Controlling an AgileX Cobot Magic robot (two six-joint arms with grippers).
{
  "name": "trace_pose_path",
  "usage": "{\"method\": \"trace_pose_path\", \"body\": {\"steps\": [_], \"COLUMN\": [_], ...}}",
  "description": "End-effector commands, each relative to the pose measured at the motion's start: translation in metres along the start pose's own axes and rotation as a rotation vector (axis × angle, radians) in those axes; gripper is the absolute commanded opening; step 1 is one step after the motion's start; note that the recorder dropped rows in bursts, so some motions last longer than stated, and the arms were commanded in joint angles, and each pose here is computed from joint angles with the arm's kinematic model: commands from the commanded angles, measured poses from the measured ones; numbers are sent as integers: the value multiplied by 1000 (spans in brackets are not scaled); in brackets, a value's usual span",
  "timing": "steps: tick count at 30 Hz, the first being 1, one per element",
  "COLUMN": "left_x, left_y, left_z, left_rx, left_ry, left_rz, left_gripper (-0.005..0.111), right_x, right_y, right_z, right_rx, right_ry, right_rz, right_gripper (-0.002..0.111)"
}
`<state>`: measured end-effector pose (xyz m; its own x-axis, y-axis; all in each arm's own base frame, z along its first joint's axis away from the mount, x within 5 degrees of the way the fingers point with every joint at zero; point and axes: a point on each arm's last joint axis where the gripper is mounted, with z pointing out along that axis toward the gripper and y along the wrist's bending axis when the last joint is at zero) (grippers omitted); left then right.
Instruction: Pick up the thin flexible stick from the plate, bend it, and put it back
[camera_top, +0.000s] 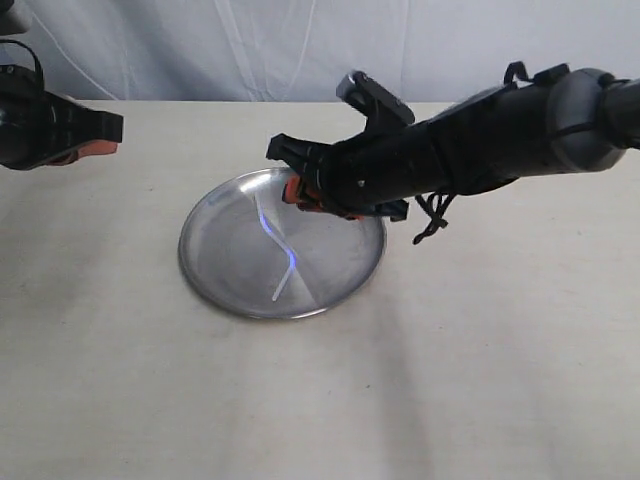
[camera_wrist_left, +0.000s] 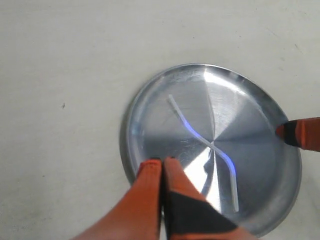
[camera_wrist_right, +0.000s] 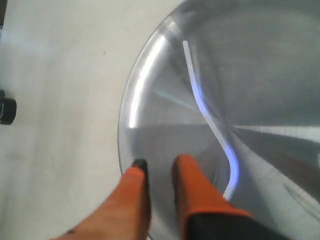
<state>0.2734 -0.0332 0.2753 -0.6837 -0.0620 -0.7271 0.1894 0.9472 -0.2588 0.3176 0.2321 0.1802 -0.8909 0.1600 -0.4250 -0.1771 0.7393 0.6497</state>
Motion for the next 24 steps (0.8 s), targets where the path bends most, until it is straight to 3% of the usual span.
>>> {"method": "trace_pose_path", "body": {"steps": [1, 6, 11, 16, 24], "left_x": [-9, -12, -7, -4, -4], "left_y": [-4, -8, -16, -21, -21], "left_z": [-20, -61, -90, -97, -97], "left_rx": [-11, -76, -85, -62, -63], "left_ry": [-107, -335, -418, -412, -415], "left_rz": [-16, -21, 45, 55, 55], "left_gripper": [0, 0, 0, 0, 0], "right_x": [-14, -10, 21, 57, 74], "right_y": [31, 45, 35, 31, 42], "right_z": [-55, -121, -183, -228, -277], "right_rx": [5, 136, 218, 131, 39], "right_ry": [-62, -69, -163, -204, -339], "right_rz": [-286, -466, -430, -366, -401], "right_gripper": [0, -1, -1, -1, -1]}}
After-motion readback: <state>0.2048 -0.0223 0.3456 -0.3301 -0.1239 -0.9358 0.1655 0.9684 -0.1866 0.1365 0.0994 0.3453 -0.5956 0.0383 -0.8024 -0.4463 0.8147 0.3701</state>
